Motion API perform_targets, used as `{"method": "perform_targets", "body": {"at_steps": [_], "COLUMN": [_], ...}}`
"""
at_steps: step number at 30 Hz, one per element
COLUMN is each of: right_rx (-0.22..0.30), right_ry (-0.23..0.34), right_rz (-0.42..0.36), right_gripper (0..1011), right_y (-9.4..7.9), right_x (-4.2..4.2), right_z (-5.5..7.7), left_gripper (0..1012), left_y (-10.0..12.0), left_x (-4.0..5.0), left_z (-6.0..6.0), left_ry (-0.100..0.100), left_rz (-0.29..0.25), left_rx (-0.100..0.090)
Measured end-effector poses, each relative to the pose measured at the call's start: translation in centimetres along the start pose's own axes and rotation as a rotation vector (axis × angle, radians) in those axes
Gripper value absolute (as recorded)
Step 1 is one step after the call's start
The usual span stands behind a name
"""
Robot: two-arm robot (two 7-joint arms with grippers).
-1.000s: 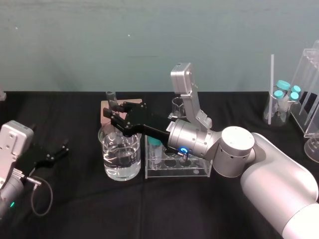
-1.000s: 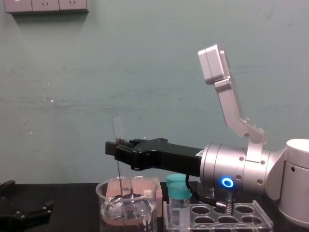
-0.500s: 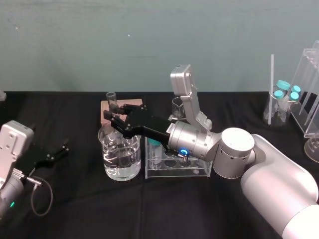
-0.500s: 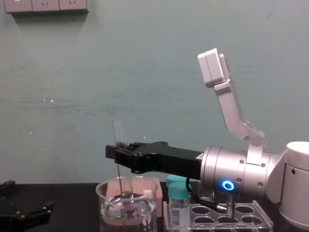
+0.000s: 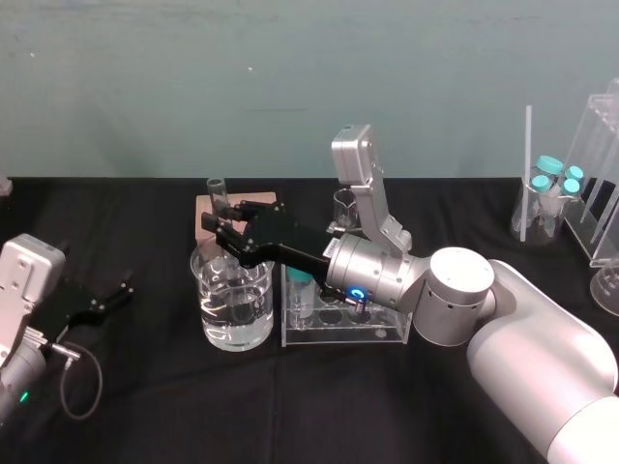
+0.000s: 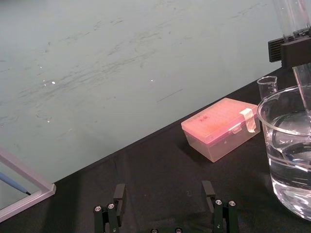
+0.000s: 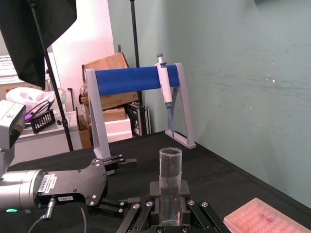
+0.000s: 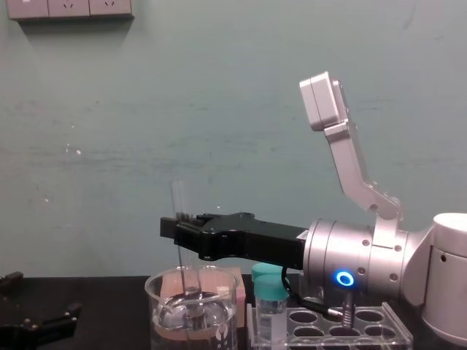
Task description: Hold the test tube with one hand and immerse one end into the beaker, then return it to the test tube rack.
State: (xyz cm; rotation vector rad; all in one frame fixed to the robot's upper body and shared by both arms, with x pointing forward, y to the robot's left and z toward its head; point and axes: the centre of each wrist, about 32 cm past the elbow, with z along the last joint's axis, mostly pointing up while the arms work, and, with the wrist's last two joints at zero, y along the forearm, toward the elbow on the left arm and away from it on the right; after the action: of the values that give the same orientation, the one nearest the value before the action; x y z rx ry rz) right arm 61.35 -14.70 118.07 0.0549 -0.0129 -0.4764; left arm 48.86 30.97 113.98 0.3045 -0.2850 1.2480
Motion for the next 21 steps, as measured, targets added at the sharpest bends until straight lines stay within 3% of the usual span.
{"method": "perform_targets", "body": {"at_steps": [21], "right_rx": [0.006], "right_ry": [-0.002], "right_rz": [0.001], "right_gripper": [230], "right_y": [-0.02], "right_x": [0.26], "right_z": [0.14], "left_gripper": [1000], "left_y": [0.00], "left_x": [0.00], "left_z": [0.00], "left_ry": [0.000], "left_rz": [0.000], "left_rx": [0.000]}}
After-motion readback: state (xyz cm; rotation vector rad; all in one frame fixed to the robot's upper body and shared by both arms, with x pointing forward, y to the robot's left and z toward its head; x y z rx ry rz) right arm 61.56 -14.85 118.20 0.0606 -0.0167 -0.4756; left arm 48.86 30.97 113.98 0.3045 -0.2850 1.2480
